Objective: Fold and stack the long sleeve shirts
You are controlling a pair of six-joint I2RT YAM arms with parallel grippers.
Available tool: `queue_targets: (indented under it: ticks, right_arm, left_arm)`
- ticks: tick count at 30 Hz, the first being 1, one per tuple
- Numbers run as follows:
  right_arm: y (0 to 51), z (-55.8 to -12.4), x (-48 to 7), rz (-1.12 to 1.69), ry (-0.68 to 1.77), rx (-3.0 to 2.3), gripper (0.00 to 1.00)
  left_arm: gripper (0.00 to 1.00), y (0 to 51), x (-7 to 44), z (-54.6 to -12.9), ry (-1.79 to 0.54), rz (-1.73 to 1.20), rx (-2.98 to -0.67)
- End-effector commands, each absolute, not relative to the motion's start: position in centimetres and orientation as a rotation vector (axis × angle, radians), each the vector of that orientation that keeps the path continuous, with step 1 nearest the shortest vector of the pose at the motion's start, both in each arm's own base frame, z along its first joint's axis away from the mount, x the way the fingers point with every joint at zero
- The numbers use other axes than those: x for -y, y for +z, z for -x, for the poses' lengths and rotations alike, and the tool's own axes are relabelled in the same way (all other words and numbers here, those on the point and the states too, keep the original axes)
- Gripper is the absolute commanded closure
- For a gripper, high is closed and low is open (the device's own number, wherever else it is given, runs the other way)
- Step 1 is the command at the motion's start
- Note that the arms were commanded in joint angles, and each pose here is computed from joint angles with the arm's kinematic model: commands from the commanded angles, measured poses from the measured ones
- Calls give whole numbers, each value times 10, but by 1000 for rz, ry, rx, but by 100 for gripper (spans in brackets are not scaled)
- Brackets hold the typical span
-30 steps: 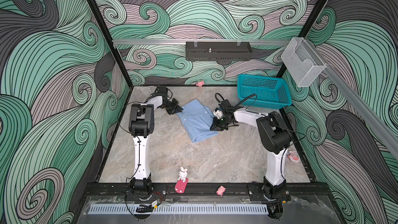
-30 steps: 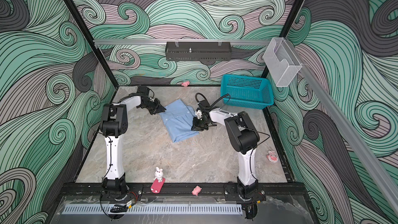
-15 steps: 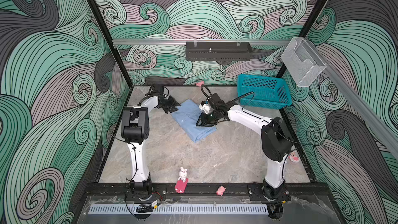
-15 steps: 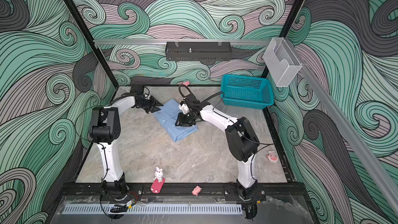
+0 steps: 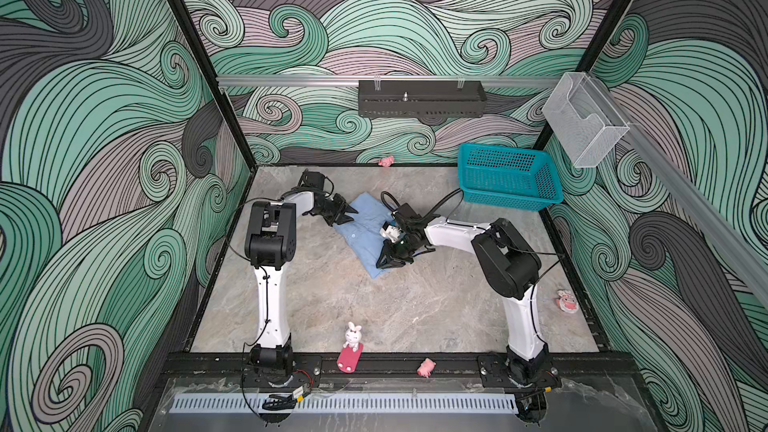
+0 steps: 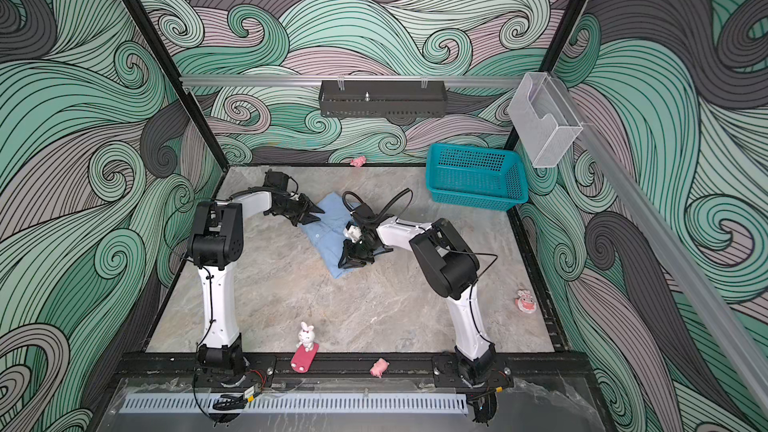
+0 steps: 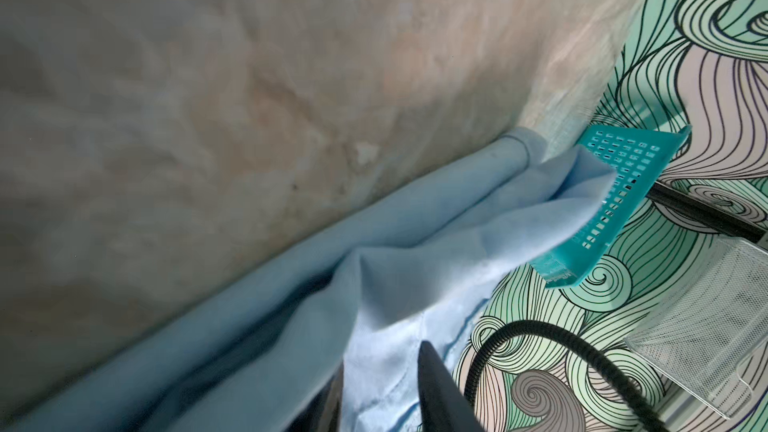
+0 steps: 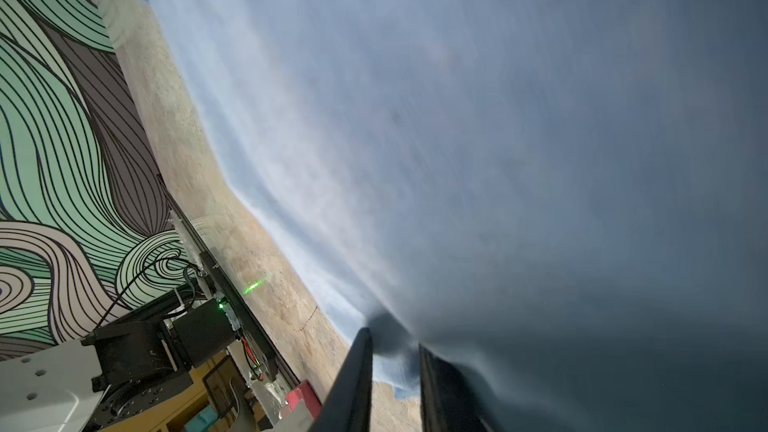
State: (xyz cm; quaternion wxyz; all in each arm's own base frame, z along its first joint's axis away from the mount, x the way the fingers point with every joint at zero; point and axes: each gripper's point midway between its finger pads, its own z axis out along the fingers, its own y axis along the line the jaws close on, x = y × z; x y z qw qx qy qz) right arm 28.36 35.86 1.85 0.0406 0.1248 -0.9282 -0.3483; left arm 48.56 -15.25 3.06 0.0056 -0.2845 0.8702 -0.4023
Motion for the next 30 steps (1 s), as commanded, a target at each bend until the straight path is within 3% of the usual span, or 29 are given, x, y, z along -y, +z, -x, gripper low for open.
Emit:
queue_targets:
  ticks: [1, 9, 14, 22, 26, 30]
  right_arm:
    - [-40, -255, -319, -308, -772, 2829, 77]
    - [-42, -282, -336, -338, -791, 2835, 77]
    - [-21, -313, -361, -393, -862, 2860, 76]
    - [92, -348, -363, -557, -1026, 3102, 65]
    - [146, -351, -330, -715, -1036, 3345, 60]
    - [172, -351, -281, -806, -919, 3624, 60]
  left_arm:
    - [66, 5, 137, -482, -1126, 969, -2785]
    - [66, -8, 109, -503, -1026, 1014, -2788]
    - [63, 4, 101, -528, -1091, 990, -2743]
    - [49, 125, 99, -524, -1070, 707, -2616]
    - [46, 190, 99, -491, -927, 526, -2544]
    - [45, 219, 111, -449, -670, 304, -2540]
